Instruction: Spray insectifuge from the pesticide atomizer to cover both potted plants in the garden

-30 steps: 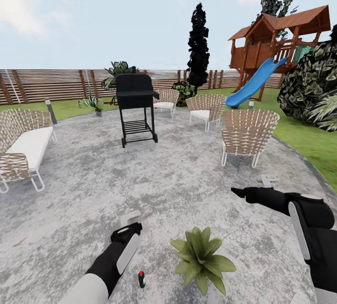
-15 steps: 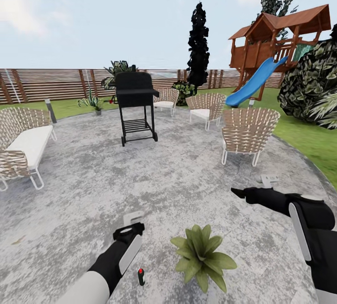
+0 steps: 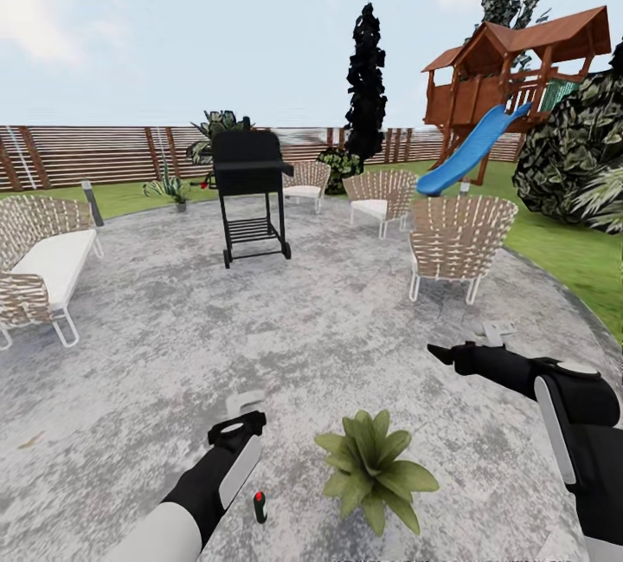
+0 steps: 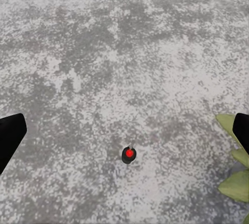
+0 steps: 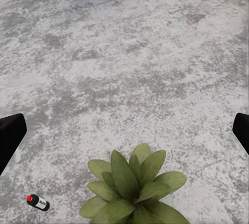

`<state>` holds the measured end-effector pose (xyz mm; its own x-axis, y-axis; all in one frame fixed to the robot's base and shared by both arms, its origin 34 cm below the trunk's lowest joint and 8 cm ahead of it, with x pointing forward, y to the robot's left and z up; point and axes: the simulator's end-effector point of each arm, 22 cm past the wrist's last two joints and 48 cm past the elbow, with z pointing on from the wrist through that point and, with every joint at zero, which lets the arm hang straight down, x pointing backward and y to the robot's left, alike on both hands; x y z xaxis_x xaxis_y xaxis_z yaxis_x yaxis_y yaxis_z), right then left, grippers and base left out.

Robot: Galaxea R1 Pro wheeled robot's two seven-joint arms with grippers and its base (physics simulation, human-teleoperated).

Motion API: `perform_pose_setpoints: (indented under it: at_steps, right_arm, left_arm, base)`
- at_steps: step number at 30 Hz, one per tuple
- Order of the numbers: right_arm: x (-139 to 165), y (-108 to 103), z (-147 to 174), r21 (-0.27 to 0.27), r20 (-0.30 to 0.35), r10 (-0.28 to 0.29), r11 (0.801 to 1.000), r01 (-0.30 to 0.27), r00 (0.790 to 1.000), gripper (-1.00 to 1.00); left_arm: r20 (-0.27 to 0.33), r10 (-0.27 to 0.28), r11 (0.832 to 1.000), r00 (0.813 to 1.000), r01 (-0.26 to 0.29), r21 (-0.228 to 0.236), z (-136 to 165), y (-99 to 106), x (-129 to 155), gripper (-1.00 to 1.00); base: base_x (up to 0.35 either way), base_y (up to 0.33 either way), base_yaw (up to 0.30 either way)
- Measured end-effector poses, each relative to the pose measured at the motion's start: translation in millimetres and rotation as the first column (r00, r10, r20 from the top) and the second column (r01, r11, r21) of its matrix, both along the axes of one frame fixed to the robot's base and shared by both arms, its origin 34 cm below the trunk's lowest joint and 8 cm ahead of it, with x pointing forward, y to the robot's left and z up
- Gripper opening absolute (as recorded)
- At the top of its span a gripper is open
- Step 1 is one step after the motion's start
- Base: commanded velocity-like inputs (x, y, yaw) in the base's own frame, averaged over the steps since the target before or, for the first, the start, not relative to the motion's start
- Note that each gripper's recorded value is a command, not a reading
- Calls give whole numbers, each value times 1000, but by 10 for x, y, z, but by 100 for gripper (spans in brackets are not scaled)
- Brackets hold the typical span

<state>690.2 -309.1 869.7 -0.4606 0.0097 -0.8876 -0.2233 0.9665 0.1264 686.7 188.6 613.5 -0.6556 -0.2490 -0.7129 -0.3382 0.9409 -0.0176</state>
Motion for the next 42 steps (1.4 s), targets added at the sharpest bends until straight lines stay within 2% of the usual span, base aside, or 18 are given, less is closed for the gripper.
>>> perform_pose_setpoints:
  at_steps: [10, 29, 32, 34, 35, 38, 42]
  right_arm:
    - [-32, 15, -205, 1, 0, 4, 1000, -4, 1000, 100]
    - [-90, 17, -581, 2, 4, 3, 1000, -3, 1000, 100]
    - [-101, 38, -646, 6, 4, 5, 1000, -5, 1000, 100]
    - [-110, 44, -689, 7, 4, 6, 1000, -6, 1000, 100]
    - [-114, 47, -711, 7, 3, 7, 1000, -7, 1000, 100]
    - [-126, 48, -775, 6, 3, 7, 1000, -7, 1000, 100]
    - [-142, 48, -860, 6, 2, 8, 1000, -8, 1000, 100]
  left_arm:
    - [-23, 10, 1000, 1000, -10, 7, -313, 59, -102, 100]
    - [-19, 36, 999, 999, -35, 34, -732, 150, -196, 100]
    - [-23, 76, 994, 997, -74, 81, -749, 230, -245, 100]
    - [4, 109, 986, 994, -108, 126, -654, 257, -251, 100]
    - [14, 110, 985, 994, -111, 131, -640, 248, -255, 100]
    - [62, 105, 987, 993, -111, 115, -542, 137, -302, 100]
    - [47, 114, 991, 992, -117, 60, -638, 69, -437, 100]
  base:
    - [0, 0, -99]
    - [0, 0, -2]
    - [0, 0, 0]
    - [0, 0, 0]
    - [0, 0, 0]
    - [0, 0, 0]
    - [0, 0, 0]
